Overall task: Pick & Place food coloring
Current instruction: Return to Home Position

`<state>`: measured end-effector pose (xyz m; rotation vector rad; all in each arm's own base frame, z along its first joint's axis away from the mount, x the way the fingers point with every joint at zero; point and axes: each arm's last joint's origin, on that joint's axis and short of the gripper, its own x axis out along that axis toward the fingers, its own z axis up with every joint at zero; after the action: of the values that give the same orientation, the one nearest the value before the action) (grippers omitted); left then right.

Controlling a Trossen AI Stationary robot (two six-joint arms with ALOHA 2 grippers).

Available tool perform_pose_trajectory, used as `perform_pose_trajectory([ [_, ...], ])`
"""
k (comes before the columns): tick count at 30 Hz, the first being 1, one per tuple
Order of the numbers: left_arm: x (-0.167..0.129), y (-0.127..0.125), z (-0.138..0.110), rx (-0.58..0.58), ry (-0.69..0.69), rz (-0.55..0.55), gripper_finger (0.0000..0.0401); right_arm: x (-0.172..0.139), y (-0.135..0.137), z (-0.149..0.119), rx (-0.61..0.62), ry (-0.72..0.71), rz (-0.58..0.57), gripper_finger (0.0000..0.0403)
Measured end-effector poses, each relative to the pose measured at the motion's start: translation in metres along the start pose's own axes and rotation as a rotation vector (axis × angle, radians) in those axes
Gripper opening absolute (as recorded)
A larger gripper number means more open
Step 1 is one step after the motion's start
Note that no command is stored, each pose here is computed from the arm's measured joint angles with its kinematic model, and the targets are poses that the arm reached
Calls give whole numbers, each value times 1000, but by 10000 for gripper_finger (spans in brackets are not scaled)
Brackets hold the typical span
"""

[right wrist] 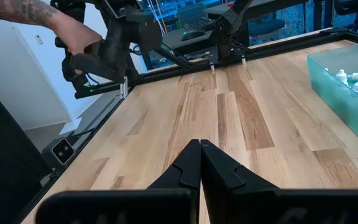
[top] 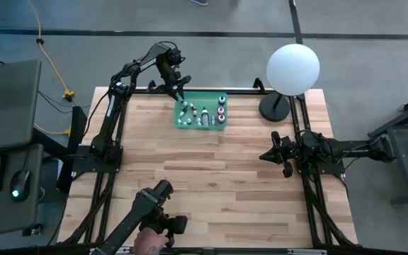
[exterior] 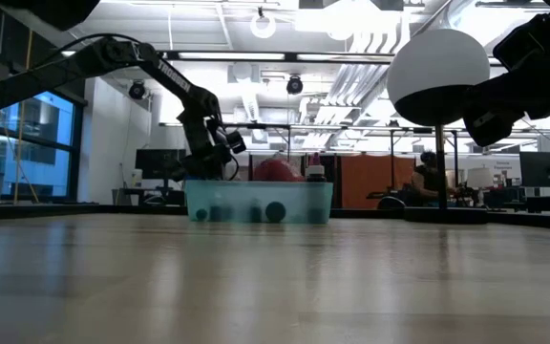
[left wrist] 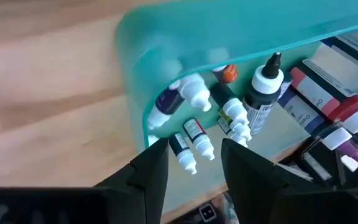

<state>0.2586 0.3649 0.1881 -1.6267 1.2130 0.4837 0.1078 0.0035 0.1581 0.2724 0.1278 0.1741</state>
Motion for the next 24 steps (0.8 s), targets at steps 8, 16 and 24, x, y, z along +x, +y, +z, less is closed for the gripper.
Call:
perform_pose_trajectory([
  [8,-44,-27,-10,186,-189,73,146,0,0,0,0,1,0,0],
  [16,-96,-76,-84,619,-461,19,146,0,0,0,0,0,1,0],
  [24,-134,-136,-190,974,-765,-101,147,0,0,0,0,0,0,0],
])
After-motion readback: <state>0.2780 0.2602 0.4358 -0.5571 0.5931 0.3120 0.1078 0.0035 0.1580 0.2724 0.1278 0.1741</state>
